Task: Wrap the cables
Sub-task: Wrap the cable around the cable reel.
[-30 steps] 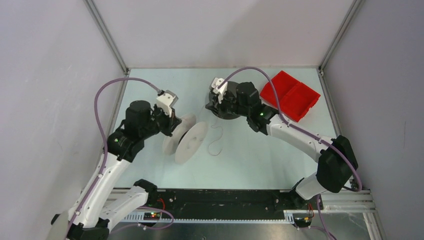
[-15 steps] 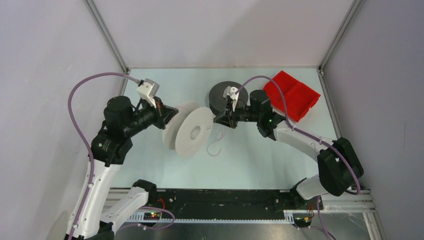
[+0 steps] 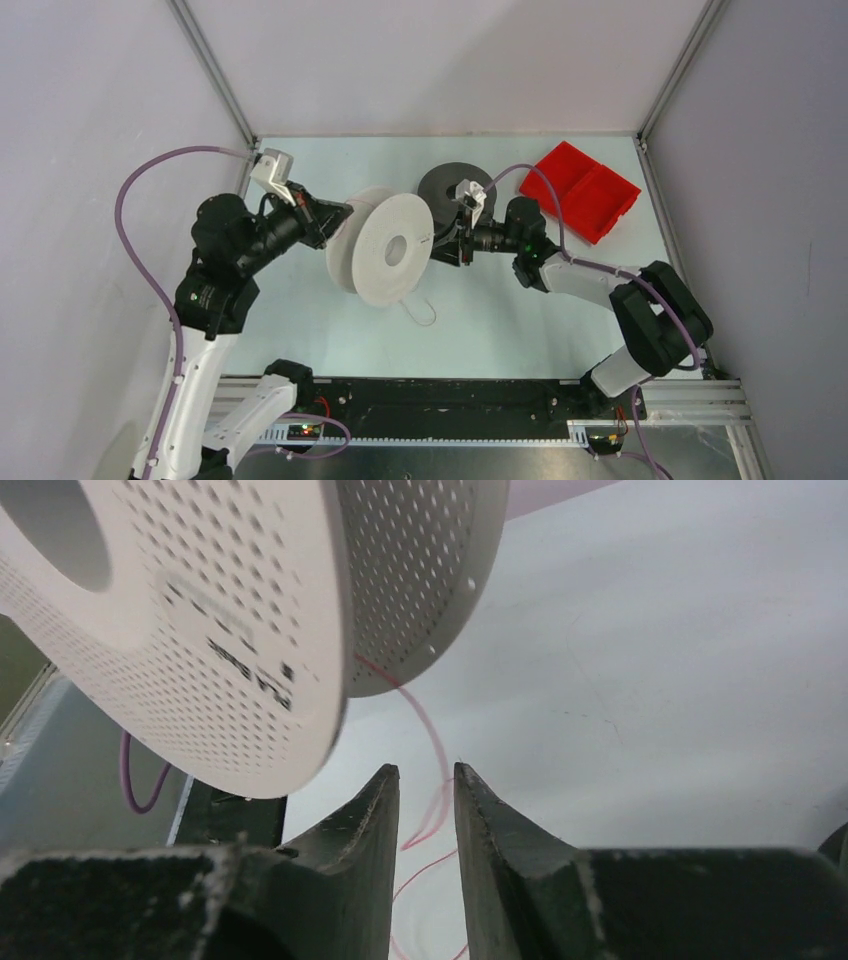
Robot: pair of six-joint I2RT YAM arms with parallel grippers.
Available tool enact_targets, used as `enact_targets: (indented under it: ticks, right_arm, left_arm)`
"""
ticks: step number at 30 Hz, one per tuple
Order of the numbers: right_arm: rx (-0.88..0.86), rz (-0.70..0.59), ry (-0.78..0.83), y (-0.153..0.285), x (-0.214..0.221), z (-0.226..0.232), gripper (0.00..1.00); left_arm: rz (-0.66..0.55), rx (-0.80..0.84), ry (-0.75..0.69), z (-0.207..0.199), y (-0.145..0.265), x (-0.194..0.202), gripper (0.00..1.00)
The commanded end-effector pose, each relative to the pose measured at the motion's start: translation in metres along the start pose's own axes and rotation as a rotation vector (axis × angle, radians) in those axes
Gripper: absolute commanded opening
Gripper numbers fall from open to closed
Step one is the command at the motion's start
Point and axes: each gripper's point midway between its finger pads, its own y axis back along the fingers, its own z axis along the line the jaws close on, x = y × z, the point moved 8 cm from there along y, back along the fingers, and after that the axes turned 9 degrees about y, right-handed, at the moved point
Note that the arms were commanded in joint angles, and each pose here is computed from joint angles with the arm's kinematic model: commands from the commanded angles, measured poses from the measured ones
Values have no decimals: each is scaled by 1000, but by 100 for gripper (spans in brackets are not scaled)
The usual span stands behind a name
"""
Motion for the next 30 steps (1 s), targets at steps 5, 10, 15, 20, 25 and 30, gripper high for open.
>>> enact_targets:
  ticks: [5, 10, 15, 20, 25, 30]
  right_arm:
    - [-72, -106, -3, -16, -3, 8, 44]
    - [-93, -129, -69, -25, 11, 10, 47]
    - [-77, -146, -118, -31, 28, 6, 48]
    - [-81, -158, -181, -30, 46, 12, 38]
    - [-52, -127, -253, -29, 69, 19, 25]
    - [-36, -92, -308, -31, 89, 32, 24]
  left_arm:
    - [-212, 40, 62, -19, 11, -34, 0]
    - [-243, 36, 93, -17, 8, -36, 0]
    - [-274, 35, 121, -17, 7, -38, 0]
    - [-336, -4, 145, -13, 10, -43, 0]
    - [-419, -41, 219, -10, 12, -49, 0]
    - [-500, -90, 262, -3, 16, -53, 0]
